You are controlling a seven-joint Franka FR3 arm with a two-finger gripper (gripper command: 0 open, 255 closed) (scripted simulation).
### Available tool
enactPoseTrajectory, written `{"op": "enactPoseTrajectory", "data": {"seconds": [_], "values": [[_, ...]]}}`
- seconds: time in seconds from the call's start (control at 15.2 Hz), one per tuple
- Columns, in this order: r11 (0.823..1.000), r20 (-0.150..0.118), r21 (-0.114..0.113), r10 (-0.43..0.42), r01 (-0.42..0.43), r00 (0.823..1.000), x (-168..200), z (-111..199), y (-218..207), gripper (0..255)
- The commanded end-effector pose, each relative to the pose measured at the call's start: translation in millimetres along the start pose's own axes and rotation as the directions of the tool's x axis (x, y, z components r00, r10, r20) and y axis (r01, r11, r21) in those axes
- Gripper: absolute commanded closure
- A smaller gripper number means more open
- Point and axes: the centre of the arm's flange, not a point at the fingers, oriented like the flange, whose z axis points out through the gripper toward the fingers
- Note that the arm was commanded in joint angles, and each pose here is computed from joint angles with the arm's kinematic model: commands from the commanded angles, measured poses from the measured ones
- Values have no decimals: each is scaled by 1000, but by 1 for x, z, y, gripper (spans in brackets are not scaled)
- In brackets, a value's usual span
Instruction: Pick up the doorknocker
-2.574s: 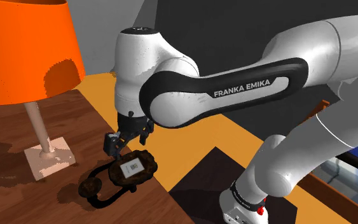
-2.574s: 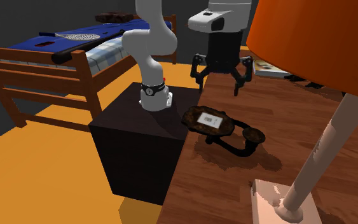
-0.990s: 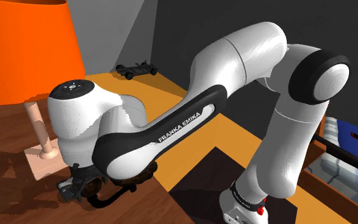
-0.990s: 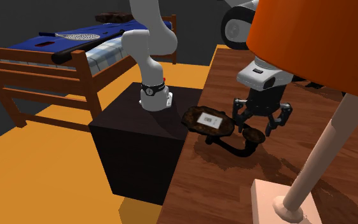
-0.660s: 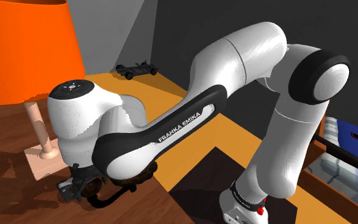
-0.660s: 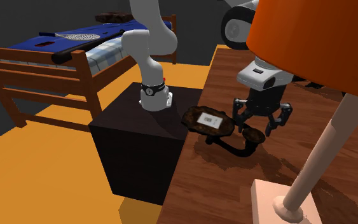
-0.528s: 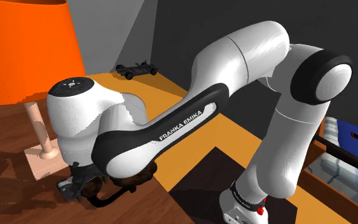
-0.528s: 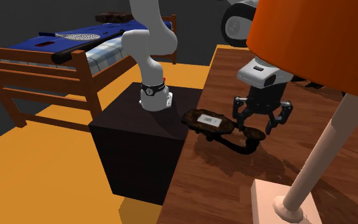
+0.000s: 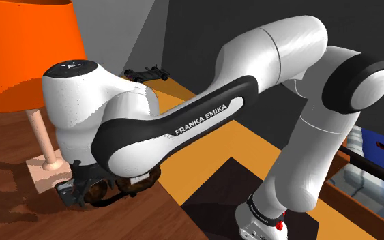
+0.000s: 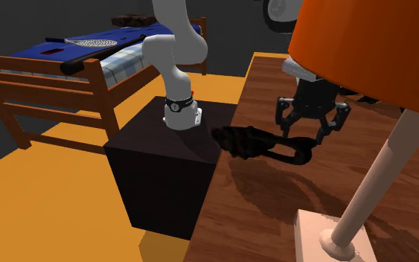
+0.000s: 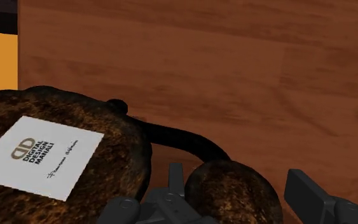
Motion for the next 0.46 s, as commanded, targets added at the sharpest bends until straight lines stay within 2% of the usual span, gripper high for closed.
{"op": "enactPoseTrajectory", "data": {"seconds": [0.0,0.26,0.4], "values": [[1000,0,0,0,0,1000,-1,-11,0,255],[1000,0,0,0,0,1000,-1,-32,0,255],[1000,0,0,0,0,1000,-1,-33,0,255]]}}
